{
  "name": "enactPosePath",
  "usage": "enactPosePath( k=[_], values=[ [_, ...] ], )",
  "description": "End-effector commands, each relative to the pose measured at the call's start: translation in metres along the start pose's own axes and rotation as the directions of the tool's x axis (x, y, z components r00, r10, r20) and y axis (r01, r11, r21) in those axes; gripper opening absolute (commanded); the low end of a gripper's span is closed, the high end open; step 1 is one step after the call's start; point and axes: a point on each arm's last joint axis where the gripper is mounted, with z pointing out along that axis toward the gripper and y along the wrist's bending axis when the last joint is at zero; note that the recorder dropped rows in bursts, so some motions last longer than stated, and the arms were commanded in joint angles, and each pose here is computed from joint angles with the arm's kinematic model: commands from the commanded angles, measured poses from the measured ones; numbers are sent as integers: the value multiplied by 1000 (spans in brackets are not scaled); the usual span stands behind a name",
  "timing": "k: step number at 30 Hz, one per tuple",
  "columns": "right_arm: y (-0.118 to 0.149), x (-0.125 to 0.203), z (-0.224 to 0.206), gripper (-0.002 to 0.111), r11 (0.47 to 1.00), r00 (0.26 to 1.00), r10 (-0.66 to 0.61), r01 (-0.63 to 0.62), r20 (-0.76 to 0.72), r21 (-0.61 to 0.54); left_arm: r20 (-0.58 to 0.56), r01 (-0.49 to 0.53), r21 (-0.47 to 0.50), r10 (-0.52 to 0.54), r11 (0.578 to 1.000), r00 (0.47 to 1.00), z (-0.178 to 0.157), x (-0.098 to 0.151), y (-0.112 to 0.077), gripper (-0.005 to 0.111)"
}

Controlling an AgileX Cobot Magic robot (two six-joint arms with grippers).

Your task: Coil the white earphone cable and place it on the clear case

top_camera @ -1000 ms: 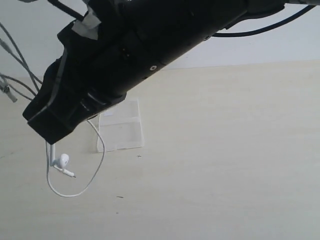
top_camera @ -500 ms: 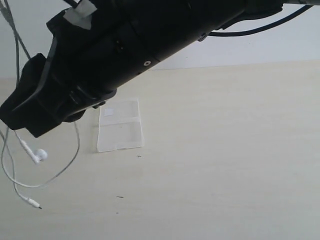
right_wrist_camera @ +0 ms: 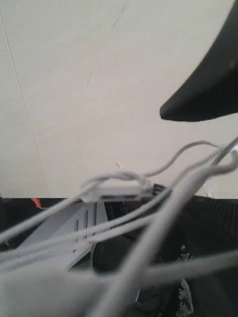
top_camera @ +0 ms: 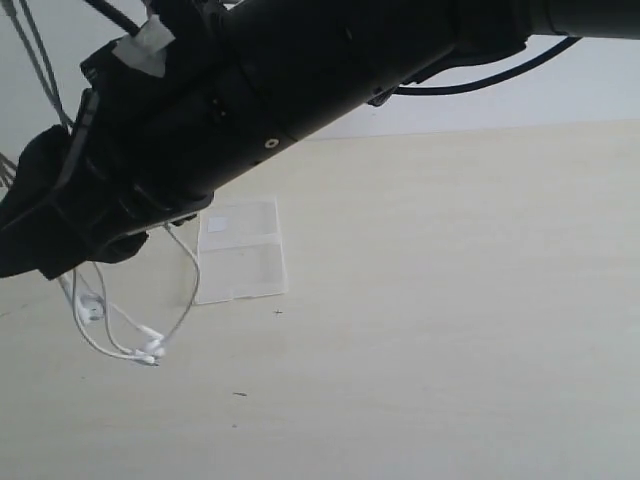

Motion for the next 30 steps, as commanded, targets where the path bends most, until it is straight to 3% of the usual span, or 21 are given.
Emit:
enactPosePath(
  k=[1,23,26,30],
  values=[
    [1,-3,0,49,1000,1000,-2,2,30,-14,23,3,2,-3,1000,1000,0,-3,0,0],
    [-2,-7,14,46,1000,995,4,-4,99,-3,31,2,29,-3,1000,1000,1,-4,-2,0],
    [-2,-7,14,41,1000,995,1,-1,102,-5,31,2,29,-3,1000,1000,1,-4,-2,0],
    [-2,-7,14,20,1000,995,1,0,102,-7,31,2,29,-3,1000,1000,1,-4,-2,0]
  ],
)
